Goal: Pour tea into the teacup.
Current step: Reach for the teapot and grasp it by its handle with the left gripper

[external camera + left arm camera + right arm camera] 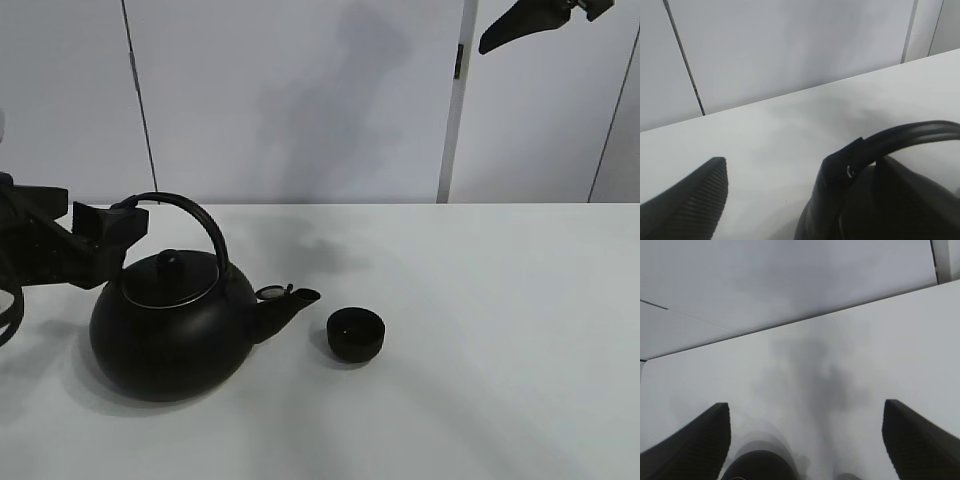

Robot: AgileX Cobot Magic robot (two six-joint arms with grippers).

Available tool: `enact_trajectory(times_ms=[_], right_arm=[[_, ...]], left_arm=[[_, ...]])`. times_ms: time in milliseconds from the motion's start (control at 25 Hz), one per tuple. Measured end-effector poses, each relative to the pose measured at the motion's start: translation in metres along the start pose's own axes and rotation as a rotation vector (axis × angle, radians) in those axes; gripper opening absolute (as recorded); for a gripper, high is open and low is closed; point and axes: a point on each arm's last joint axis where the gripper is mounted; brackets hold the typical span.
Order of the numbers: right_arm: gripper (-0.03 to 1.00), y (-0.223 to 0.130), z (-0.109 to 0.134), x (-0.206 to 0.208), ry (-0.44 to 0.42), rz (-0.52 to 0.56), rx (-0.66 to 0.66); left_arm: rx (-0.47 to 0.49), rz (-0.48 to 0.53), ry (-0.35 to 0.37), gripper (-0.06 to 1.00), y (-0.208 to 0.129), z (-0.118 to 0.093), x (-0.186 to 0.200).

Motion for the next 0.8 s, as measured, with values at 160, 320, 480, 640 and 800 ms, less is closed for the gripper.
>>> enact_trajectory(times_ms=[160,320,480,640,800], right_arm=[[0.57,0.0,0.0,0.0,0.0,0.0,0.0],[0.57,0.0,0.0,0.0,0.0,0.0,0.0],[0.57,0.0,0.0,0.0,0.0,0.0,0.0],[0.57,0.0,0.0,0.0,0.0,0.0,0.0],[0.57,0.0,0.0,0.0,0.0,0.0,0.0]], left_arm=[[-0.015,0.004,-0.018,0.57,0.001,0.003,-0.002],[-0.018,0.03,-0.026,0.57,-0.004,0.002,-0.005],[-0.002,0.058,-0.027,0.57,-0.012,0.002,-0.007],[0.008,0.056,-0.028,0.57,-0.014,0.002,-0.015],[0.013,0.041,-0.024,0.57,-0.011,0.003,-0.022]])
Point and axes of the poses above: a point on each arm's last joint axis where the gripper is mounted, x pointing back along that axis away from the gripper, z along the wrist's bending axis when the last joint is at zero, y = z × x, and after that the axes turned 4 degrees about x, right-handed
